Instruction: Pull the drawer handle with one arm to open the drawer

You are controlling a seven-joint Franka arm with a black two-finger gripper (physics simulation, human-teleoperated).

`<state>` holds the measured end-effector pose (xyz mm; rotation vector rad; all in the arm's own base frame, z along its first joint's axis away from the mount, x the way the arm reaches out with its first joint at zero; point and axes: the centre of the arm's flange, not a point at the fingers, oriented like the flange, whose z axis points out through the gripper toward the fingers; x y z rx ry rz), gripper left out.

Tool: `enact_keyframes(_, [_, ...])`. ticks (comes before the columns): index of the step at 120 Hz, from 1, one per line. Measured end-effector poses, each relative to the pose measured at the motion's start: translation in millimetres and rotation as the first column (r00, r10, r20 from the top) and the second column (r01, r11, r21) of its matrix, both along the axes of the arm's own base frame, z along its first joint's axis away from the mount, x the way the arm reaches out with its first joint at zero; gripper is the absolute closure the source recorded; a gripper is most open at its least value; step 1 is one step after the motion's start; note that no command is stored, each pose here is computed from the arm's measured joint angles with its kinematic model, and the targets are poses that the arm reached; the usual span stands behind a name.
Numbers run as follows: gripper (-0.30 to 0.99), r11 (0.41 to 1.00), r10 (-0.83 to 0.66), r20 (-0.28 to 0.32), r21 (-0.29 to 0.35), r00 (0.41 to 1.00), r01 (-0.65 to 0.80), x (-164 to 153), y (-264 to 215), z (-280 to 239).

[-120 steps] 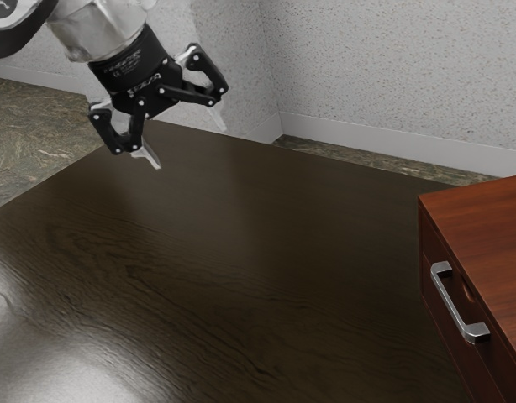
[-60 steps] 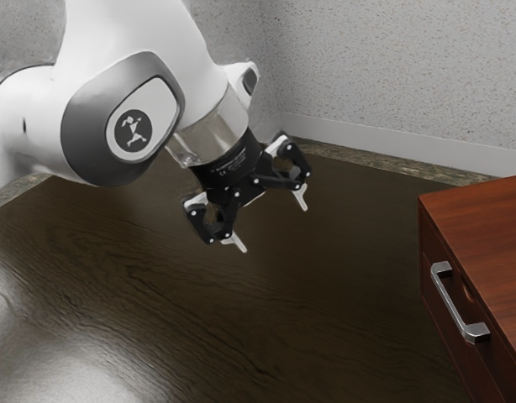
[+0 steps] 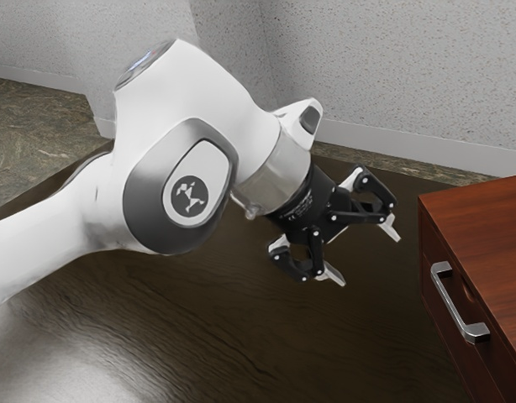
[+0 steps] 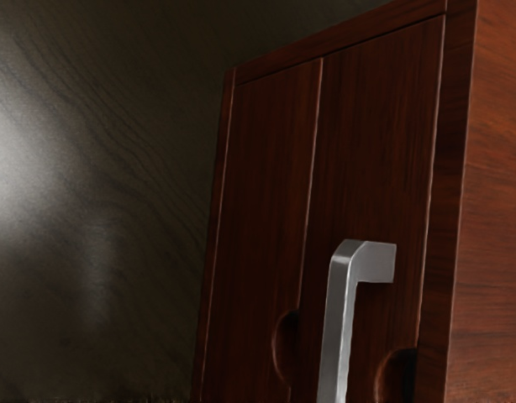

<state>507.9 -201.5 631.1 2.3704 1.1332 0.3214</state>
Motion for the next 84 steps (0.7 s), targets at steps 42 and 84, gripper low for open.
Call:
enact_keyframes(42, [0.15, 0.986, -0.139, -0.02, -0.094, 0.99, 0.136, 27, -6, -27])
enact_keyframes(84, [0.16, 0.964, -0.241, -0.031, -0.127, 0.97, 0.235, 50, -3, -55])
